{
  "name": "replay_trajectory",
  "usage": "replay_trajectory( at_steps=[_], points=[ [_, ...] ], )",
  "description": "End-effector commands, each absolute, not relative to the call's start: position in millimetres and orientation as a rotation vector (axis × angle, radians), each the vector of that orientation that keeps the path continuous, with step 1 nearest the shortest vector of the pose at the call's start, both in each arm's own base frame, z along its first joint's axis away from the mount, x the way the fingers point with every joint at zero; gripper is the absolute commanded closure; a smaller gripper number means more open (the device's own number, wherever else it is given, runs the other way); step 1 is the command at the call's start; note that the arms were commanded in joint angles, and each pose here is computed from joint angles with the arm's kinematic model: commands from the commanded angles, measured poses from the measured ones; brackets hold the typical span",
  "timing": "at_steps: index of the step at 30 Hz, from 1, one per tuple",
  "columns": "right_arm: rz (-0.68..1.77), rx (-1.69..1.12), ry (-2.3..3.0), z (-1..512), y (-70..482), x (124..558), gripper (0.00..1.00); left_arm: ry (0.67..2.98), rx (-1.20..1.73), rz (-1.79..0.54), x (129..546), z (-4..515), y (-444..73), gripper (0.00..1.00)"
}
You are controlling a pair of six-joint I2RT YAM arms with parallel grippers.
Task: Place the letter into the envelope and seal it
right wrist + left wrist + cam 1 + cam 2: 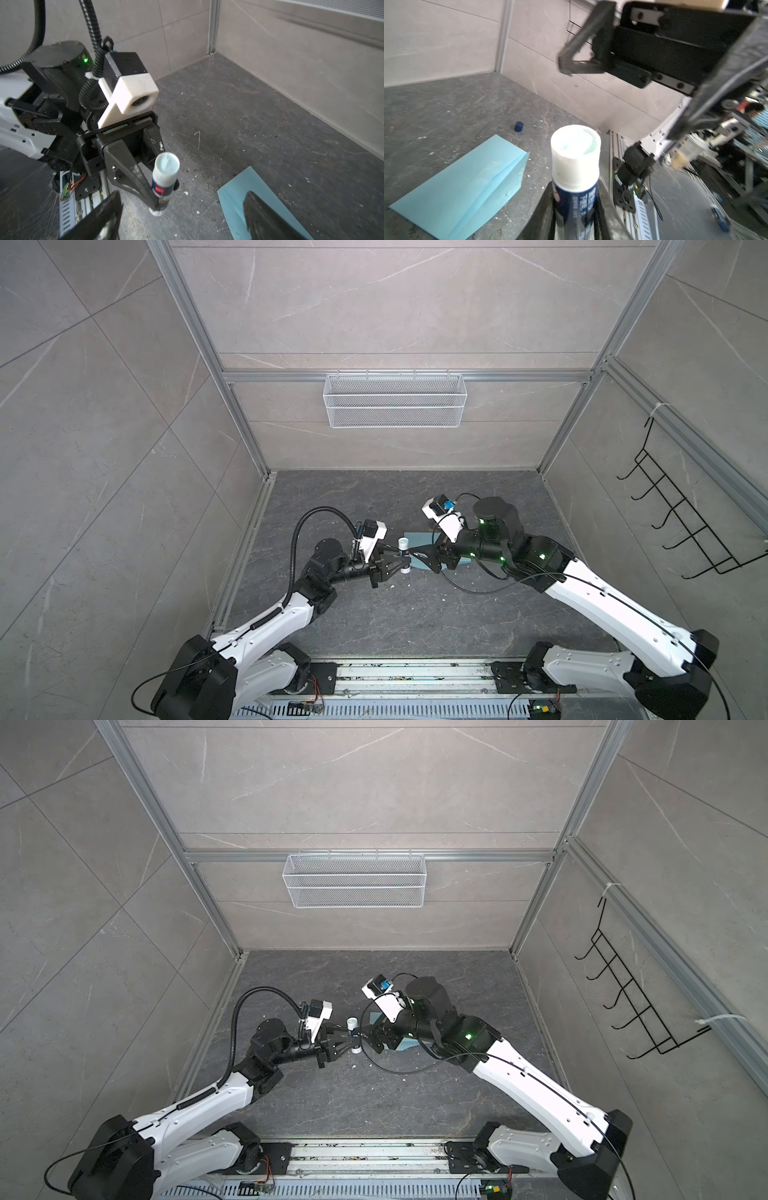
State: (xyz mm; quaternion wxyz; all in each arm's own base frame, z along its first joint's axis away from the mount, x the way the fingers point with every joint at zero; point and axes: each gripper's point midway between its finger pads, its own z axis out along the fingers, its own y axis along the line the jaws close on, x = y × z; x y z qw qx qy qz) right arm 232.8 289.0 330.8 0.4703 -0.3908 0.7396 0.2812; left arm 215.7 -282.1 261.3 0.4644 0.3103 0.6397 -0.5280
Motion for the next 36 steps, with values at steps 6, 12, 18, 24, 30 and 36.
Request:
replay_trajectory(
  at_steps=[6,12,18,24,30,36],
  points=[
    [0.545,-0.842,1.803,308,280,261,0.01,1.715,0.072,-1.178,281,273,-240,1.00],
    [0.633,-0.768,1.776,300,299,268,0.05,1.732,-0.254,-1.227,294,267,-226,1.00],
    [0.523,-0.771,1.653,293,317,260,0.09,1.773,-0.472,-1.297,298,257,-225,1.00],
    [0.302,-0.839,1.582,279,348,255,0.15,1.813,-0.541,-1.328,298,255,-229,1.00],
    [0.151,-0.869,1.569,262,369,263,0.21,1.803,-0.551,-1.348,296,258,-228,1.00],
    [0.118,-0.838,1.582,253,369,269,0.30,1.794,-0.542,-1.348,294,260,-226,1.00]
  ],
)
